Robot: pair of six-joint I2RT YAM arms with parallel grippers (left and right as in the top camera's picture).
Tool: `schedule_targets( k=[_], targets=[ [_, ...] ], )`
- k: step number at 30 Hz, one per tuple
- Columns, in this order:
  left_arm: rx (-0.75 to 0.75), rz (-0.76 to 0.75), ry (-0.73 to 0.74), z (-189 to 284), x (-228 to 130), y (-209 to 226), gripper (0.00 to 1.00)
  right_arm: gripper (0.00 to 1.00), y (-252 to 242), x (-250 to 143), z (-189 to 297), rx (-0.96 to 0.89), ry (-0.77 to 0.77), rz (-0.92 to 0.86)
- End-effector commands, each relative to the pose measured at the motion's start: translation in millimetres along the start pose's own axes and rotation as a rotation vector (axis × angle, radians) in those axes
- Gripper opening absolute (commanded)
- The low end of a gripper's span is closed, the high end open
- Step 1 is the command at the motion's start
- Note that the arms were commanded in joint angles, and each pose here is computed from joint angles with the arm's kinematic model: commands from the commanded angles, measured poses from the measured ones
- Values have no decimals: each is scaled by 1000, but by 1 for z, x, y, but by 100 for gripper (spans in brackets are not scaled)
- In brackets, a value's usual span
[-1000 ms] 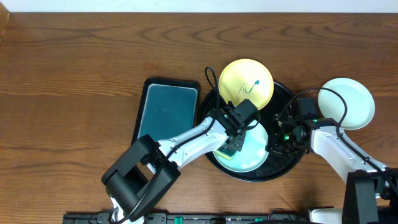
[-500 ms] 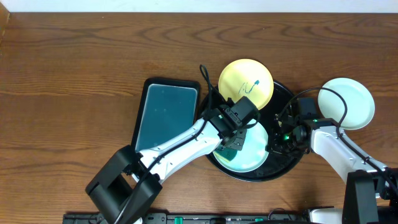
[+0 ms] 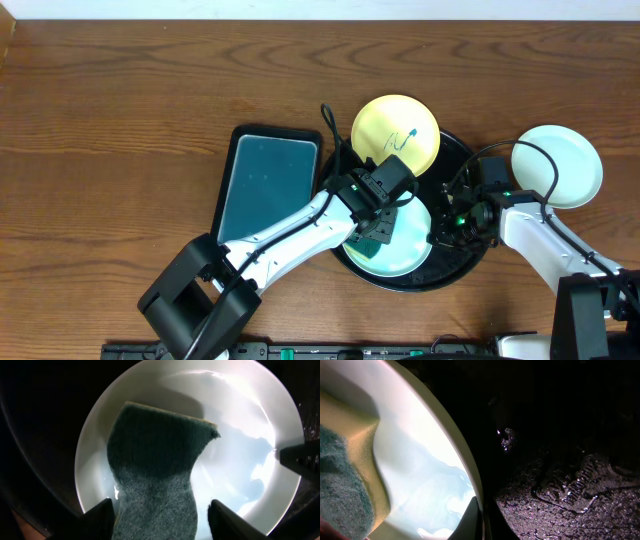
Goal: Clean dirty plates on tray and stack at the side
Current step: 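Keep scrubbing the plate's blue stain with the sponge, right gripper holding rim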
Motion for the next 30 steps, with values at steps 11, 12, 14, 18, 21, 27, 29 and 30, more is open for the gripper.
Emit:
schedule_targets(
  k=[11,12,14,18,21,27,29,30],
  targets=[
    [46,0,53,-27,-8,9,64,1,-5,-4,-2,-31,15,-7],
    [52,1,61,-31,-10,10,64,1,-5,-4,-2,-31,16,-8],
    [59,1,71,-35,-11,11,64,1,-6,-5,-2,-31,18,-8],
    [58,0,70,-36,-11,10,64,1,-5,-4,-2,-31,17,-8],
    [58,0,70,-36,-11,10,64,1,-5,-4,-2,-31,17,-8],
    [55,-16,73,-37,-14,5,64,1,-5,-4,-2,-31,17,-8],
    [55,-24,74,-37,-16,3,64,1,-5,-4,-2,-31,17,-9],
    [54,-27,75,-37,-17,2,64,1,-6,-5,-2,-31,17,-9]
  ],
)
Point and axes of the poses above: each gripper's point midway between its finger pads, its own z axis back along the fingers, its own y axis along the line the jaws close on, x = y × z, the point moved 4 cm from there along z, back along the fingers, and after that the axes turned 4 degrees about z, right-handed, at the moved point
